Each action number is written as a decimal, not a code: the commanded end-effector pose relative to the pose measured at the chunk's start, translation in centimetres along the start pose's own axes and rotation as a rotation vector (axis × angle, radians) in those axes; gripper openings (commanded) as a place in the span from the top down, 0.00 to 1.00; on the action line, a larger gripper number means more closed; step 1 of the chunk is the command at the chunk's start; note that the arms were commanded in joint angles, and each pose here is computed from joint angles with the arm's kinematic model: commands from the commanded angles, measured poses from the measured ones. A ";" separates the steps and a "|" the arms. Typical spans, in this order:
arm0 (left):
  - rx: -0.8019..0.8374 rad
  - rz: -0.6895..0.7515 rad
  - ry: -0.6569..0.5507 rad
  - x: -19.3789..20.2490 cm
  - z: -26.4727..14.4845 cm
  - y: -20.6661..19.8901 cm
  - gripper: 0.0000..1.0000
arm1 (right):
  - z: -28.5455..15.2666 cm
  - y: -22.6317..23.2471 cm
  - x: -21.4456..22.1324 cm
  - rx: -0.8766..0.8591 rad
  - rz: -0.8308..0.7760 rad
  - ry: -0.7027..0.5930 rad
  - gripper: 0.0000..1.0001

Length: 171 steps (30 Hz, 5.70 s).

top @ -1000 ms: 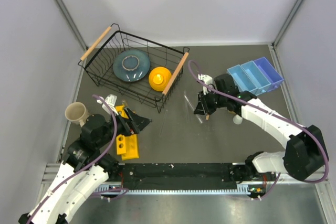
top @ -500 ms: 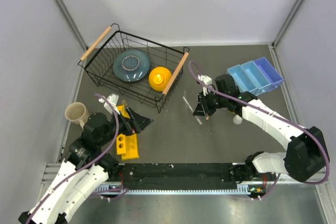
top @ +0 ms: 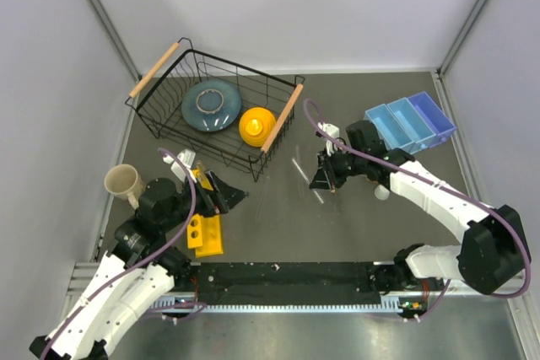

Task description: Organize the chemistry lab equipment

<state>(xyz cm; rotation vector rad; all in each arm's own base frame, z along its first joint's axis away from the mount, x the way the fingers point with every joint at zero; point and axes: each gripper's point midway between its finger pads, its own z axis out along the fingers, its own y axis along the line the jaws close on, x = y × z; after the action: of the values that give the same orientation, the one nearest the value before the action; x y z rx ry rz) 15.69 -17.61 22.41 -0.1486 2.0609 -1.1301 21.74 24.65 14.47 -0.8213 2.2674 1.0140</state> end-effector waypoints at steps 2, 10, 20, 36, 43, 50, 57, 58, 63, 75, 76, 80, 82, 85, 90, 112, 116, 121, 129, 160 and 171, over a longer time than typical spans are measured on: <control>0.062 0.031 -0.022 -0.8 0.5 -1.2 0.02 | -0.7 1.3 -1.1 -0.055 -0.053 -0.051 0.86; 0.125 0.047 0.014 -0.7 0.9 -2.7 0.02 | -0.9 2.0 -0.8 -0.090 -0.061 -0.049 0.86; 0.173 0.083 0.055 -2.0 2.4 -5.1 0.02 | -1.1 3.0 -0.6 -0.146 -0.070 -0.045 0.86; 0.179 0.101 0.063 -2.2 3.9 -6.2 0.02 | -0.8 3.9 -0.7 -0.200 -0.067 -0.024 0.86; 0.197 0.063 0.056 -2.0 4.6 -6.1 0.02 | -1.3 4.6 -0.4 -0.215 -0.086 -0.028 0.86; 0.258 0.020 0.069 -1.4 5.7 -6.8 0.02 | -1.1 6.1 0.2 -0.253 -0.125 -0.007 0.86; 0.273 0.011 0.079 -2.0 6.9 -8.2 0.02 | -0.5 7.4 0.9 -0.307 -0.150 0.028 0.86; 0.270 0.010 0.082 -2.0 7.1 -8.3 0.02 | -0.5 7.8 0.9 -0.318 -0.159 0.031 0.86; 0.194 -0.006 0.095 -1.4 8.4 -6.9 0.02 | -0.7 8.9 0.6 -0.368 -0.178 0.037 0.86; 0.170 -0.052 0.156 0.0 8.7 -6.0 0.18 | -1.7 10.5 1.1 -0.466 -0.233 0.034 0.86; 0.173 -0.054 0.169 0.3 8.8 -6.0 0.20 | -1.7 10.5 1.2 -0.467 -0.237 0.035 0.86; 0.202 -0.058 0.223 1.2 8.6 -6.5 0.28 | -1.6 10.5 1.2 -0.469 -0.245 0.034 0.86; 0.212 -0.059 0.241 1.6 8.7 -6.6 0.36 | -1.6 10.5 1.2 -0.470 -0.249 0.034 0.86; 0.232 -0.061 0.277 2.4 8.6 -6.9 0.40 | -1.5 10.4 1.1 -0.470 -0.247 0.036 0.86; 0.260 -0.057 0.309 3.1 8.5 -7.4 0.51 | -1.4 10.4 1.1 -0.471 -0.243 0.042 0.86; -0.362 0.193 0.040 -0.7 0.6 4.3 0.97 | -3.4 6.8 0.1 -0.381 -0.420 0.007 0.02; -0.579 0.272 -0.047 -3.7 -4.0 6.5 0.97 | -4.2 5.8 -0.4 -0.359 -0.412 -0.029 0.01; -0.711 0.329 -0.147 -6.7 -6.1 7.2 0.96 | -4.4 5.7 -0.2 -0.353 -0.420 -0.038 0.01; -0.757 0.342 -0.152 -7.0 -6.0 7.8 0.96 | -4.5 5.4 -0.2 -0.348 -0.415 -0.042 0.01; -0.716 0.343 -0.103 -6.4 -5.7 7.1 0.95 | -4.6 5.4 0.2 -0.362 -0.405 -0.044 0.01; -0.740 0.358 -0.059 -5.5 -4.4 8.2 0.95 | -4.7 5.4 0.1 -0.363 -0.402 -0.048 0.01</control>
<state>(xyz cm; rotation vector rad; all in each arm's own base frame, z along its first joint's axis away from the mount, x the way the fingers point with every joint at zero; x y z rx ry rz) 17.79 -6.84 20.43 -0.1685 2.2658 -0.1061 17.16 23.91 18.61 -1.3057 1.8690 1.2379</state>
